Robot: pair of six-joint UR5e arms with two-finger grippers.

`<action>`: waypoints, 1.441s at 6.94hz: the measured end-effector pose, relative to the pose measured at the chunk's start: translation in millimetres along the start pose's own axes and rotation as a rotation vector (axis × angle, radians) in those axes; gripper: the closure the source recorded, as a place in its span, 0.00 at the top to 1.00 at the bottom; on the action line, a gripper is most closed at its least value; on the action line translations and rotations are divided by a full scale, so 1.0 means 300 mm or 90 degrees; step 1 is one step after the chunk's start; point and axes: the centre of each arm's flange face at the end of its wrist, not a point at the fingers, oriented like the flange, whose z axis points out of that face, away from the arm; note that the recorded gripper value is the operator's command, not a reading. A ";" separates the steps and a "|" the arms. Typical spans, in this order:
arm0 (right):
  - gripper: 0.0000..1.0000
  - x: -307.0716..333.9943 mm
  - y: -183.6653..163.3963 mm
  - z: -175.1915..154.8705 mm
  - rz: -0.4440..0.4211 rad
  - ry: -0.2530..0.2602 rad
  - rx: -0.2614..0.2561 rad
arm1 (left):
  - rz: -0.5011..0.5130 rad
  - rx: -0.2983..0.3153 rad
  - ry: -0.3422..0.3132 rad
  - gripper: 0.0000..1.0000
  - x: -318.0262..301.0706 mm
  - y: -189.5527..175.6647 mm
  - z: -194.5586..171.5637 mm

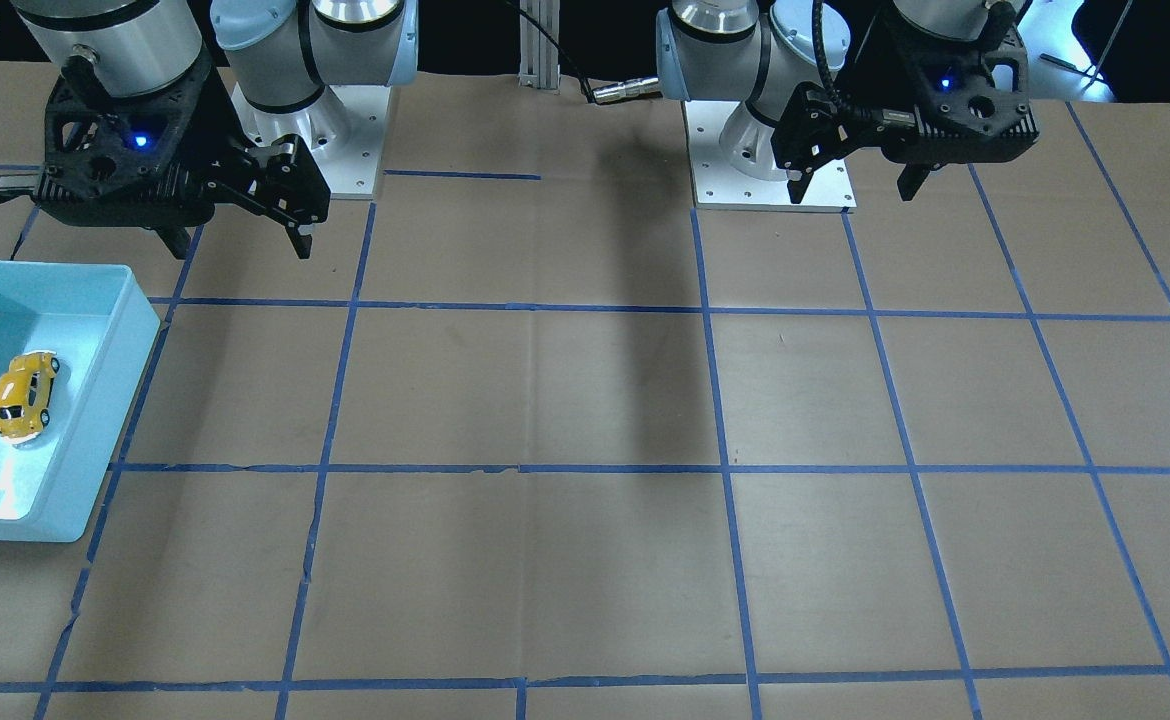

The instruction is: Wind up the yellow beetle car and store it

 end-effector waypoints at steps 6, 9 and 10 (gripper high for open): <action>1.00 0.003 0.001 0.008 0.000 0.002 -0.002 | 0.002 -0.001 0.000 1.00 -0.003 0.005 0.002; 1.00 0.003 0.005 0.009 0.000 0.004 -0.003 | 0.012 -0.001 0.000 1.00 -0.013 0.008 0.005; 1.00 0.004 0.006 0.008 0.001 0.005 -0.003 | 0.013 0.000 0.000 1.00 -0.011 0.008 0.003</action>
